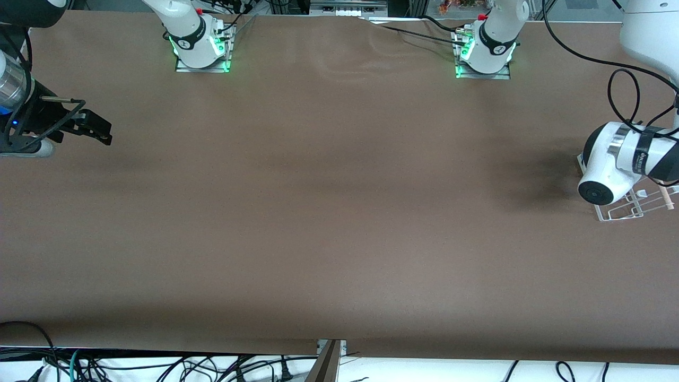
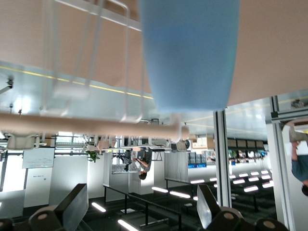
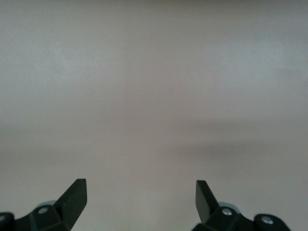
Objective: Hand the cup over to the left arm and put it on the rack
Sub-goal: 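Open the left gripper and raise it off the cup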
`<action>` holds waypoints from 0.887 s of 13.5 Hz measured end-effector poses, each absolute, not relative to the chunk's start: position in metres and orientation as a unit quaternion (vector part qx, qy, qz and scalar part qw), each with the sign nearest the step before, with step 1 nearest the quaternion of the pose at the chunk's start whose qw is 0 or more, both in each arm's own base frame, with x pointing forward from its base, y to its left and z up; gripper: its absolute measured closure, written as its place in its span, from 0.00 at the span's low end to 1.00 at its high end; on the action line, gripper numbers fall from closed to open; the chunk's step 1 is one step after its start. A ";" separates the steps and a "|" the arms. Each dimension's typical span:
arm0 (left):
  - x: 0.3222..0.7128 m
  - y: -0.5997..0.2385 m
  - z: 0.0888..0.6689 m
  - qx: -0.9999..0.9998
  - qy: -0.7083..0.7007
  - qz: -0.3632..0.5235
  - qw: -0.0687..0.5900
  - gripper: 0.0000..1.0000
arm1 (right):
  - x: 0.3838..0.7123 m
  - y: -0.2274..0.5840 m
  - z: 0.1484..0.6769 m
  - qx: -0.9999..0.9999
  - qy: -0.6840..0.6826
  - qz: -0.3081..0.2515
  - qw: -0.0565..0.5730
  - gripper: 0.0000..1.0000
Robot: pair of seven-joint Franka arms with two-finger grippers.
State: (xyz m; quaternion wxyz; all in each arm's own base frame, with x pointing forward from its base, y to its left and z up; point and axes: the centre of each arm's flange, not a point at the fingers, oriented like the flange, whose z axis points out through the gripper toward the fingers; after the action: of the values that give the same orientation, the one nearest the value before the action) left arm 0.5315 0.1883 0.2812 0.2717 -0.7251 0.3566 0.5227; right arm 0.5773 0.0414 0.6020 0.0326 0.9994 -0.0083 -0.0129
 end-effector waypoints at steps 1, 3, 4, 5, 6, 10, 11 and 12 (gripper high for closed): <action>0.538 0.176 0.299 -0.733 0.359 0.506 0.280 0.00 | 0.577 0.041 0.602 0.999 -0.008 -0.013 0.033 0.00; 0.547 0.138 0.345 -0.766 0.359 0.454 0.280 0.00 | 0.577 0.041 0.602 0.999 -0.009 -0.013 0.033 0.00; 0.548 0.115 0.374 -0.787 0.356 0.422 0.275 0.00 | 0.577 0.041 0.602 0.999 -0.009 -0.013 0.033 0.00; 0.545 0.091 0.405 -0.815 0.344 0.383 0.266 0.00 | 0.578 0.040 0.602 0.999 -0.010 -0.013 0.033 0.00; 0.539 0.069 0.437 -0.847 0.328 0.336 0.250 0.00 | 0.578 0.039 0.602 0.999 -0.010 -0.013 0.033 0.00; 0.498 0.022 0.558 -0.928 0.277 0.169 0.183 0.00 | 0.578 0.038 0.602 0.999 -0.011 -0.013 0.032 0.00; 0.491 0.014 0.580 -0.945 0.257 0.132 0.157 0.00 | 0.578 0.038 0.602 0.999 -0.011 -0.013 0.032 0.00; 0.486 0.012 0.598 -0.963 0.222 0.096 0.121 0.00 | 0.578 0.038 0.602 0.999 -0.011 -0.013 0.032 0.00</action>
State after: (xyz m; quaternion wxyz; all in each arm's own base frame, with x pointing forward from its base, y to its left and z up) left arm 0.4859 0.0124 0.5977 0.1206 -0.9628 0.2216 0.0963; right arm 0.5779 0.0378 0.6024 0.0324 0.9993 -0.0113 -0.0127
